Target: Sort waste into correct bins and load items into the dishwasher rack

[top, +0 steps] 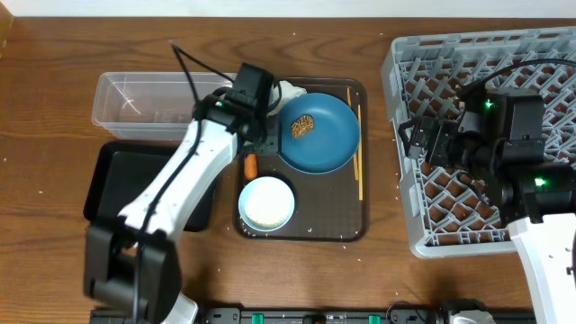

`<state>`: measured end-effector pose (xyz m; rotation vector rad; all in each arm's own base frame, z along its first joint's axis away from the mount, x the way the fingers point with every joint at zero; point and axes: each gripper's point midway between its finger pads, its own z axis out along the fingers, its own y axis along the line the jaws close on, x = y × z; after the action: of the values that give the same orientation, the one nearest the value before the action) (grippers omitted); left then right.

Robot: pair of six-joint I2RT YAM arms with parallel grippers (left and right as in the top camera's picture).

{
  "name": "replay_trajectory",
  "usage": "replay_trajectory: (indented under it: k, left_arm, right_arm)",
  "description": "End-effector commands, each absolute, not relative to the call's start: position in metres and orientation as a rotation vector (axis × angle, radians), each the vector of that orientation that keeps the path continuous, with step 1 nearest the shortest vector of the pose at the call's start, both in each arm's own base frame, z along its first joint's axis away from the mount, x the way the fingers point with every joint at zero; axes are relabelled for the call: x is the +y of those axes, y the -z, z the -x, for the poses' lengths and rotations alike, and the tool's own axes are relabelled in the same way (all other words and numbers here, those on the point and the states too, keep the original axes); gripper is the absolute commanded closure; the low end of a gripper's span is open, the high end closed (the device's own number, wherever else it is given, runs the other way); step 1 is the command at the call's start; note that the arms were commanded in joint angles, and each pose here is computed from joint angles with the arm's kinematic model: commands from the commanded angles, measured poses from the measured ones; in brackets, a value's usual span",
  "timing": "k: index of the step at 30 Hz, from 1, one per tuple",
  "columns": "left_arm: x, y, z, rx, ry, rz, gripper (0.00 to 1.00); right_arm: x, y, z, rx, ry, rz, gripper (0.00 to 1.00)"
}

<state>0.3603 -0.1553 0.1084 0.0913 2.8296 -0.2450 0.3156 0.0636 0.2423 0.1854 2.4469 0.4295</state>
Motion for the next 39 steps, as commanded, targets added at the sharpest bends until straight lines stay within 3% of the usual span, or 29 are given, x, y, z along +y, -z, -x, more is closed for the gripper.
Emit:
replay_trajectory:
  k: [1,6,13,18,22,24,32,39]
  left_arm:
    - [-0.163,-0.08,-0.366,2.871,0.241,-0.132,0.42]
    - [-0.176,-0.046,-0.382,2.876,0.269,-0.135,0.43]
    - [-0.182,-0.02,-0.39,2.887,0.27,-0.104,0.66]
    - [-0.182,-0.004,-0.391,2.906,0.261,-0.103,0.66]
    - [-0.182,0.0,-0.391,2.914,0.259,-0.102,0.94]
    - [-0.182,-0.006,-0.392,2.905,0.264,-0.103,0.94]
    - [-0.175,-0.105,-0.394,2.748,0.273,-0.136,0.94]
    - [-0.046,-0.209,-0.345,2.551,-0.507,0.001,0.94]
  right_arm:
    - [0.064,-0.24,-0.316,2.456,-0.405,-0.16,0.01]
    - [0.064,-0.237,-0.314,2.47,-0.404,-0.164,0.01]
    - [0.064,-0.228,-0.313,2.507,-0.401,-0.175,0.01]
    - [0.064,-0.221,-0.314,2.531,-0.405,-0.189,0.01]
    - [0.064,-0.219,-0.313,2.544,-0.406,-0.2,0.01]
    - [0.064,-0.219,-0.313,2.543,-0.406,-0.2,0.01]
    - [0.064,-0.219,-0.313,2.543,-0.406,-0.2,0.01]
    - [0.064,-0.219,-0.313,2.543,-0.406,-0.2,0.01]
